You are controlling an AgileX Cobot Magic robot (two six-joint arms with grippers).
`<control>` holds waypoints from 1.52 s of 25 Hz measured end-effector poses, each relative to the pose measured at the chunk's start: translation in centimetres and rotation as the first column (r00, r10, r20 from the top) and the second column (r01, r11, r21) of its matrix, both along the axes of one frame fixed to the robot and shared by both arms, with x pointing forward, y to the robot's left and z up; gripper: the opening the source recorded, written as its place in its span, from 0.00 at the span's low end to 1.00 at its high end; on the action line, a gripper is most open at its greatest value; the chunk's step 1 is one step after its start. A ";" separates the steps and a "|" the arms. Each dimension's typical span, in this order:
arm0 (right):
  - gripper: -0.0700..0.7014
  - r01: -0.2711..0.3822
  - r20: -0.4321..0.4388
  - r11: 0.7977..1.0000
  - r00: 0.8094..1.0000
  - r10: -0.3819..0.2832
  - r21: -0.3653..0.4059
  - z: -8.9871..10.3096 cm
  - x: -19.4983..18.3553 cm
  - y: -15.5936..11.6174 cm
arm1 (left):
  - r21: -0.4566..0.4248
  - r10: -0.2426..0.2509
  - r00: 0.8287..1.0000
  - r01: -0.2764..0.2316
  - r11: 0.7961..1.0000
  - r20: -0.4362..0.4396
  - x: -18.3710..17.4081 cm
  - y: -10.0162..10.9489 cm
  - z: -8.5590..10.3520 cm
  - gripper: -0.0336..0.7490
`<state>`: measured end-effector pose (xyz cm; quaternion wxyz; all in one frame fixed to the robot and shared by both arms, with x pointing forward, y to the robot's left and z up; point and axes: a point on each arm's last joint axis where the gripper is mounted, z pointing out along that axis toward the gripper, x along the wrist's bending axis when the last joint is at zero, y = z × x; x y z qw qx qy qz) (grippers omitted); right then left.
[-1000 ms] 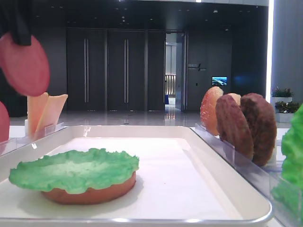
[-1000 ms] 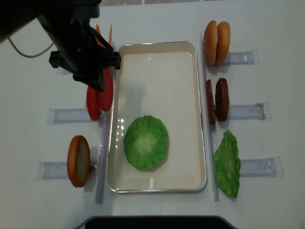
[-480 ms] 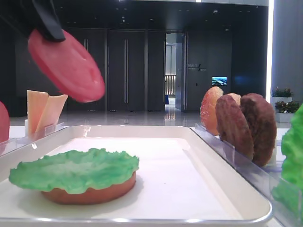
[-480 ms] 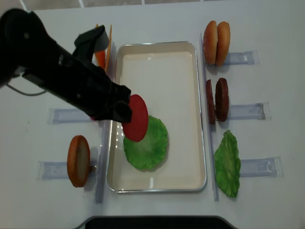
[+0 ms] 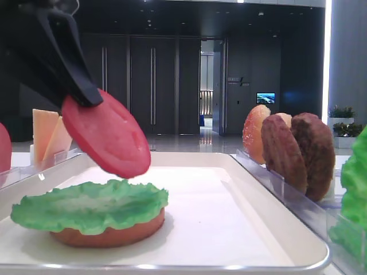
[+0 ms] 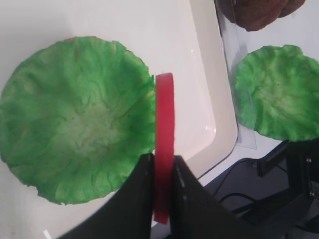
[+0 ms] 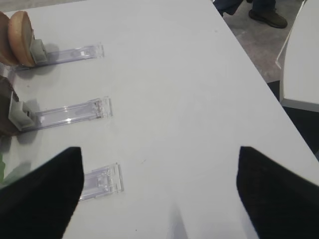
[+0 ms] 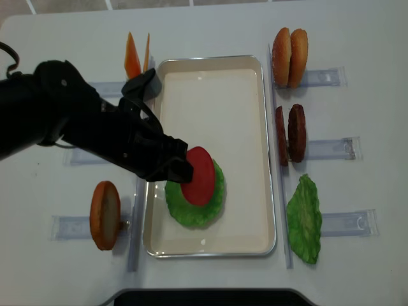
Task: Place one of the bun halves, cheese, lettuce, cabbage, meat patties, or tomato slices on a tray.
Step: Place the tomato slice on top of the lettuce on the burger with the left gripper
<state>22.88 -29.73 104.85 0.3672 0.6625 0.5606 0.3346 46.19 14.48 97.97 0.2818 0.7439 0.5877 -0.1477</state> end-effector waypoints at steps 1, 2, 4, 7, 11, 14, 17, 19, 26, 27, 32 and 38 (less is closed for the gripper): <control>0.86 0.000 0.000 1.000 1.000 0.000 0.000 0.0 0.0 0.0 | -0.001 -0.001 1.000 0.001 1.000 -0.011 0.1 -0.1 -0.4 0.10; 0.86 0.000 0.000 1.000 1.000 0.000 0.000 0.0 0.0 0.0 | -0.002 -0.001 1.000 0.001 1.000 -0.018 0.2 -0.2 -0.6 0.10; 0.86 0.000 0.000 1.000 1.000 0.000 0.000 0.0 0.0 0.0 | 0.002 -0.002 0.999 0.002 1.000 -0.033 0.4 -0.3 -1.2 0.10; 0.86 0.000 0.000 1.000 1.000 0.000 0.000 0.0 0.0 0.0 | 0.012 -0.011 0.999 0.012 1.000 -0.043 0.5 -0.4 -1.8 0.10; 0.86 0.000 0.000 1.000 1.000 0.000 0.000 0.0 0.0 0.0 | 0.022 -0.011 0.998 0.012 1.000 -0.057 0.7 -0.4 -2.4 0.10; 0.86 0.000 0.000 1.000 1.000 0.000 0.000 0.0 0.0 0.0 | 0.027 -0.013 0.999 0.014 1.000 -0.051 0.8 -0.4 -2.6 0.10; 0.86 0.000 0.000 1.000 1.000 0.000 0.000 0.0 0.0 0.0 | 0.029 -0.021 0.999 0.022 0.999 -0.047 0.9 -0.4 -2.7 0.10; 0.86 0.000 0.000 1.000 1.000 0.000 0.000 0.0 0.0 0.0 | 0.029 -0.021 0.999 0.023 0.999 -0.047 0.9 -0.5 -2.8 0.10; 0.86 0.000 0.000 1.000 1.000 0.000 0.000 0.0 0.0 0.0 | 0.031 -0.039 0.999 0.040 0.999 -0.034 0.9 -0.5 -2.8 0.12; 0.86 0.000 0.000 1.000 1.000 0.000 0.000 0.0 0.0 0.0 | 0.033 -0.041 0.999 0.042 0.999 -0.032 0.9 -0.4 -2.8 0.13; 0.86 0.000 0.000 1.000 1.000 0.000 0.000 0.0 0.0 0.0 | 0.092 -0.048 0.999 0.048 0.995 -0.003 1.4 0.4 -2.9 0.47; 0.86 0.000 0.000 1.000 1.000 0.000 0.000 0.0 0.0 0.0 | 0.191 -0.011 0.997 -0.004 0.982 0.082 3.4 2.6 0.0 0.88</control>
